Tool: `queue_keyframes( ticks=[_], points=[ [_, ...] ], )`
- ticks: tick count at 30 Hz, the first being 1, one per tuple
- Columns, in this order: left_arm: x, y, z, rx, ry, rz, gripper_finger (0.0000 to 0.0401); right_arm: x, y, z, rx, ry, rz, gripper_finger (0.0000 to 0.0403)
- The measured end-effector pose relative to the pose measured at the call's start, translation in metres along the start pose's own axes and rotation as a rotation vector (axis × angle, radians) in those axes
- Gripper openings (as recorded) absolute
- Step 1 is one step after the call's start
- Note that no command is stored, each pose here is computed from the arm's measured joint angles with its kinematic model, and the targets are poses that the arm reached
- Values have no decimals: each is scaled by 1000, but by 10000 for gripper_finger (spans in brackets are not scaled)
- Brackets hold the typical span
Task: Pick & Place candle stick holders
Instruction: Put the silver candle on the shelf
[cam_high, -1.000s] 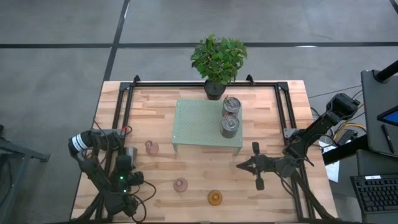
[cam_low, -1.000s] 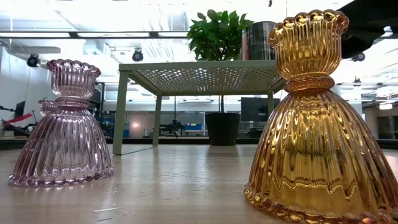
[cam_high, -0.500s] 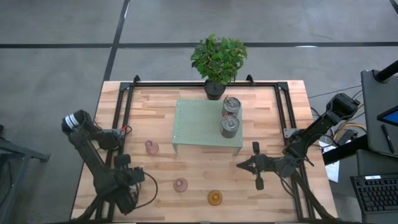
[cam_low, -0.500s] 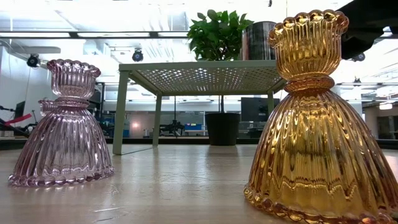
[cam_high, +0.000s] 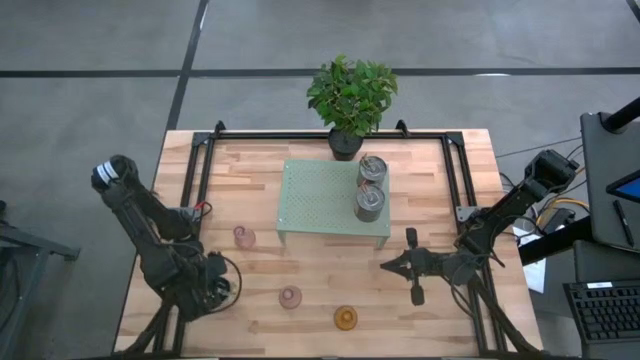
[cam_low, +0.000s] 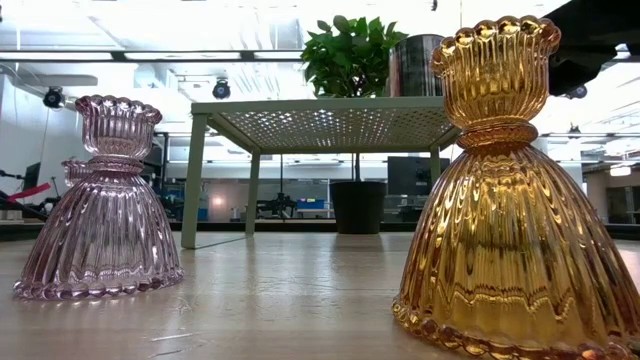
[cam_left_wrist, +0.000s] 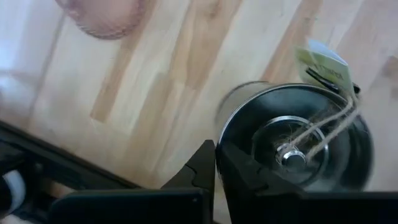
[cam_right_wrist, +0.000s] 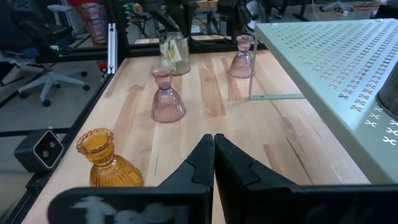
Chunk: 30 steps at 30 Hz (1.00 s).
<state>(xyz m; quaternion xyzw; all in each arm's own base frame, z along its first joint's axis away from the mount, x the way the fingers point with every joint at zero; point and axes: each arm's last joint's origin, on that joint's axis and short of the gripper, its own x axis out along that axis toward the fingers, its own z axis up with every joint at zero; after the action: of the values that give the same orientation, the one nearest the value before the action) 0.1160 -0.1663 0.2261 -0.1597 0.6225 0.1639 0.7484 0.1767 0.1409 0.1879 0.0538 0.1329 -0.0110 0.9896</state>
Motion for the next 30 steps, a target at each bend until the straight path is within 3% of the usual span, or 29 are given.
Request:
queue_keyframes(
  ticks=[6,12,20,30],
  points=[
    [-26,9,6,-51,-114,-96,62,0,0,0,3,-1,0,8],
    [-45,7,9,-78,-126,-230,78,0,0,0,4,-1,0,9],
    [-20,-12,3,-46,53,-149,59,0,0,0,3,0,0,9],
    [10,-32,1,34,100,-108,4,0,0,0,3,0,0,8]
  ],
)
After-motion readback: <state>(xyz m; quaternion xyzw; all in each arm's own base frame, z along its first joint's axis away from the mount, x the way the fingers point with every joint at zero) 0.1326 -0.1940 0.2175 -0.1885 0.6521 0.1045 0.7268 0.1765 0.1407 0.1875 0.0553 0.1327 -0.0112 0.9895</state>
